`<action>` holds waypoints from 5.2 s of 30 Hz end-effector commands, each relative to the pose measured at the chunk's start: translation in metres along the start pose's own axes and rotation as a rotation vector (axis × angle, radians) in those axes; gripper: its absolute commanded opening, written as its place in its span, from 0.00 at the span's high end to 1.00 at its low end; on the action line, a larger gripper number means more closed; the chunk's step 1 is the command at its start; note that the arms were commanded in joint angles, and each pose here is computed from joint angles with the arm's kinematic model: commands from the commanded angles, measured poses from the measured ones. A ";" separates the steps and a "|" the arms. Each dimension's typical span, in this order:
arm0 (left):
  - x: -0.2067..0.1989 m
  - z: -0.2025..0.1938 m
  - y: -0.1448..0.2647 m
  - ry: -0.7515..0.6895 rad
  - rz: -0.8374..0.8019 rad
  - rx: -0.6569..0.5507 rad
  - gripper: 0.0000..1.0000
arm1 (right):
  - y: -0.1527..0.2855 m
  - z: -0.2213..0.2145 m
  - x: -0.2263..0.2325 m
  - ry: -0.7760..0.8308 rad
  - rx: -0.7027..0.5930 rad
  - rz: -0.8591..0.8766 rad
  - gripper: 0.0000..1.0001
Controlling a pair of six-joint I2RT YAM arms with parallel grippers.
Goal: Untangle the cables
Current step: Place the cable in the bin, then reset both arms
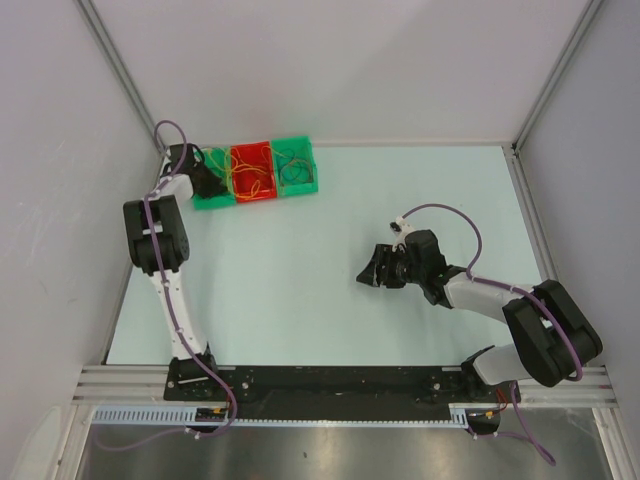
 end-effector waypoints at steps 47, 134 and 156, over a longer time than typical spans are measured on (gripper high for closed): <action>-0.022 -0.009 0.248 -0.337 -0.001 -0.389 0.17 | 0.005 0.007 0.005 0.017 -0.052 0.028 0.40; 0.046 -0.099 0.225 -0.668 -0.149 -0.907 0.00 | 0.102 0.127 -0.170 0.542 -0.599 -0.924 0.02; 0.046 -0.098 0.225 -0.667 -0.149 -0.909 0.00 | 0.137 0.119 -0.216 0.293 -0.755 -0.888 0.00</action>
Point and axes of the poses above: each gripper's point midway between its finger pads, its own y axis back along the fingers, its own x axis along the line the jaws close on, z = x × y, the point moved 1 cm from there along y, back along the fingers, and after that the axes turned 7 degrees about y, right-handed, at the moved point
